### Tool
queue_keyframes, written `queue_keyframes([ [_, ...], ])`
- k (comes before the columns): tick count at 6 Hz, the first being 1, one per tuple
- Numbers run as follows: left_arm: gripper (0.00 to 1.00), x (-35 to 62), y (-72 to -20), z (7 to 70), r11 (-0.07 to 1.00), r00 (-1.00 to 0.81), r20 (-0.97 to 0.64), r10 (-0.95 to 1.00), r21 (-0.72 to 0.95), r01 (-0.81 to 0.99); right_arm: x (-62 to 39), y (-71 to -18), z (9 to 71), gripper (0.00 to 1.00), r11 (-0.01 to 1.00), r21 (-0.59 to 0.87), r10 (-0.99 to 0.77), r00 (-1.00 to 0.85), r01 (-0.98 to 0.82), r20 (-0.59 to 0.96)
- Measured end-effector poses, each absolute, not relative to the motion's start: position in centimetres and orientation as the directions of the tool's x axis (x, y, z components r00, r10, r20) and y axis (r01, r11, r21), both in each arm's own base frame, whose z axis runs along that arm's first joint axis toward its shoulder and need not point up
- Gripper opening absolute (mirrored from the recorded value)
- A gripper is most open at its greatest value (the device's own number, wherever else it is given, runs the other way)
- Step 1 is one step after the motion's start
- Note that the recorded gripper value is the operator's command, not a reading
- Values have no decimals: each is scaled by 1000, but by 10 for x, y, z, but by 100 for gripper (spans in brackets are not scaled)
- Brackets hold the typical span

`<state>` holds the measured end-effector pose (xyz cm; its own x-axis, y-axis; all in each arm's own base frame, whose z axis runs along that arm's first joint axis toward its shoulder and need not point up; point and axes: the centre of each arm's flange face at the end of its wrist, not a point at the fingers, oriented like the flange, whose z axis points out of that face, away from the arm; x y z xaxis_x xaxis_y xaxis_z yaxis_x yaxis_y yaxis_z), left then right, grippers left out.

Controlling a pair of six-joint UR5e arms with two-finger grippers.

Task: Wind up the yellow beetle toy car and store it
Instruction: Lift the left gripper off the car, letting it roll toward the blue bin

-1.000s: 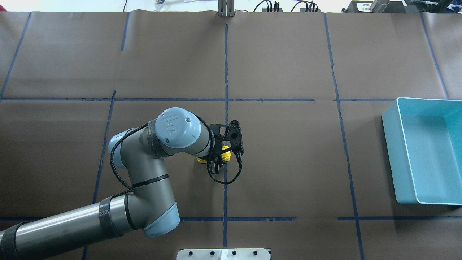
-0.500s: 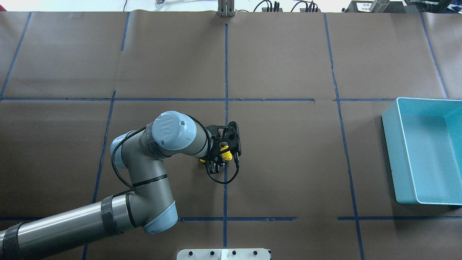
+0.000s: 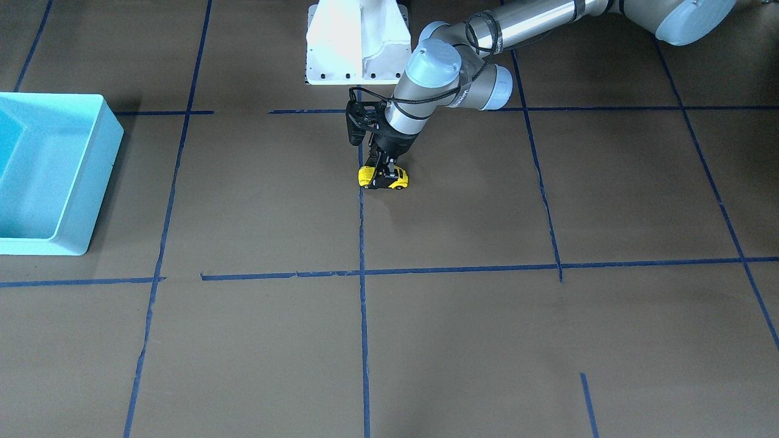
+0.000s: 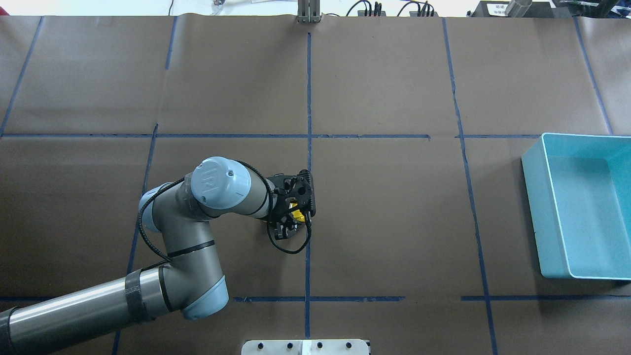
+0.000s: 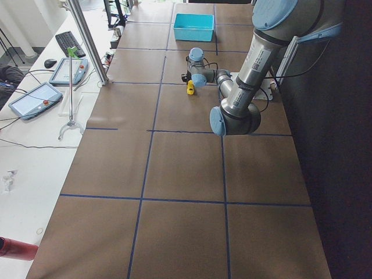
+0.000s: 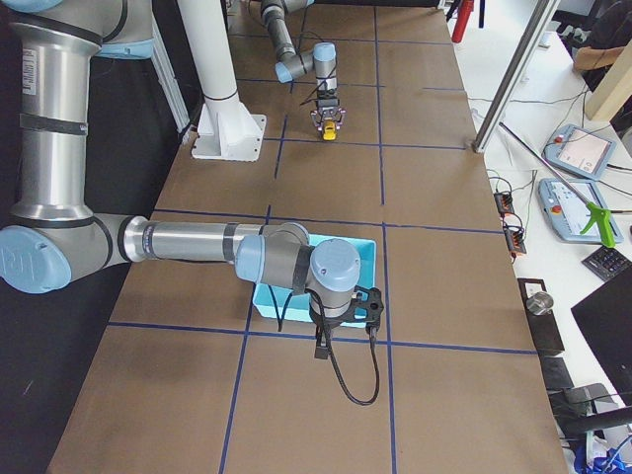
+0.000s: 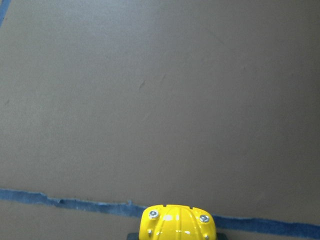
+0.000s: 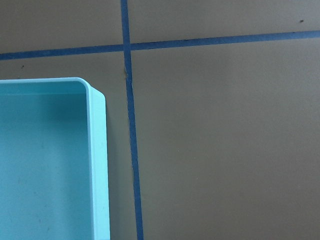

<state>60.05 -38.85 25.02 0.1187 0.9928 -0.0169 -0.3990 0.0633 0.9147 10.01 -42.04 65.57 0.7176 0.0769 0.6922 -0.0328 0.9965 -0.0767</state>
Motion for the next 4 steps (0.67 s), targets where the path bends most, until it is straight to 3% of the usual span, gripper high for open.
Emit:
queue_keyframes([
  [1,0,588,-390,270,64,87,-33,996,922,-383,100,-421,655,100,997,-75,76,718,-33,692],
  [2,10,569,-395,293,72,59,-54,997,927,-368,100,-421,655,100,997,-75,75,718,-33,692],
  [3,99,538,-397,322,86,41,-76,996,928,-363,100,-421,654,100,997,-74,75,718,-33,692],
  [4,100,508,-394,344,98,41,-89,995,927,-361,100,-421,654,100,997,-74,75,717,-33,693],
])
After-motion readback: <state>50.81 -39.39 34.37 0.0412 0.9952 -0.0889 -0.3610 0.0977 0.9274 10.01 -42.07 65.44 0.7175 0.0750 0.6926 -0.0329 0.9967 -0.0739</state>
